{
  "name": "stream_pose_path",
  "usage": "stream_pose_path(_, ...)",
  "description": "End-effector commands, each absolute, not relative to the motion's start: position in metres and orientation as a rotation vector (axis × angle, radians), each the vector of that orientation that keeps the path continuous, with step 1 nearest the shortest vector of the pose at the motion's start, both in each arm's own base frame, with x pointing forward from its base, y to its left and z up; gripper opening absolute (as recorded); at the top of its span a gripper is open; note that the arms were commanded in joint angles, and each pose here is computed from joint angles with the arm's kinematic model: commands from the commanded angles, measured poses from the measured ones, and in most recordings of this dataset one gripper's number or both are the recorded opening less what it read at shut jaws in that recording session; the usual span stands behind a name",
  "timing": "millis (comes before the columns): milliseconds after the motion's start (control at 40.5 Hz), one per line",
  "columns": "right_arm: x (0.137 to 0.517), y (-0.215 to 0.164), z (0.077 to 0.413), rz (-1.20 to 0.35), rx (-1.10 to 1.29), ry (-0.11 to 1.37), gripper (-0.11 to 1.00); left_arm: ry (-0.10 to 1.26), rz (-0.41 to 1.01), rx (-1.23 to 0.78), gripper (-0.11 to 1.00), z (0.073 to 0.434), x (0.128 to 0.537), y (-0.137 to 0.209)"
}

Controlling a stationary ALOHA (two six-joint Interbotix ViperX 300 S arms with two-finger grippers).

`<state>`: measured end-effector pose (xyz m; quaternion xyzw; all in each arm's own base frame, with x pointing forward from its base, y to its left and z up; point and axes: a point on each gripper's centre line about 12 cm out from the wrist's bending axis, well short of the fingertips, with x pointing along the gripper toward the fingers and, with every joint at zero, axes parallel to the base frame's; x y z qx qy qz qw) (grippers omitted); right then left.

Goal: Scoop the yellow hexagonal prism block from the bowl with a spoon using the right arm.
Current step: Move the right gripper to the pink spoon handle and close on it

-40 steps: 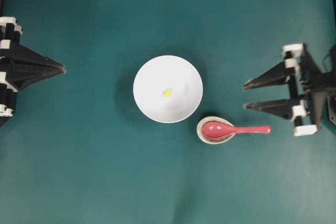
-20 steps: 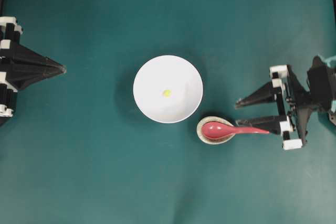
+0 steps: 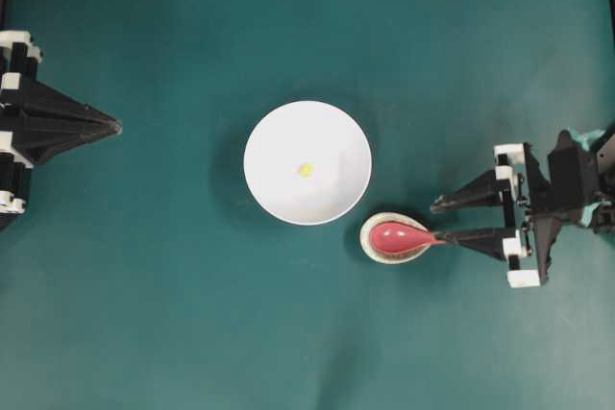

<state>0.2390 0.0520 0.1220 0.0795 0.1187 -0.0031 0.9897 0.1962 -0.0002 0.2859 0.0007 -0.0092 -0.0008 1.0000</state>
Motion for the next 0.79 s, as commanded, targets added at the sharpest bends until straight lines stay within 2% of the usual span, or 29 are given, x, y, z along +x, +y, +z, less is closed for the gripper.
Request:
stream_pose_path(0, 0.239, 0.054, 0.119, -0.013, 0.152, 0.224, 0.51, -0.04, -0.001, 0.001, -0.01, 0.294, 0.199, 0.0)
stream_pose_path(766, 0.227, 0.064, 0.094, 0.002, 0.118, 0.287, 0.5, -0.038, -0.001, 0.003, -0.01, 0.294, 0.199, 0.0)
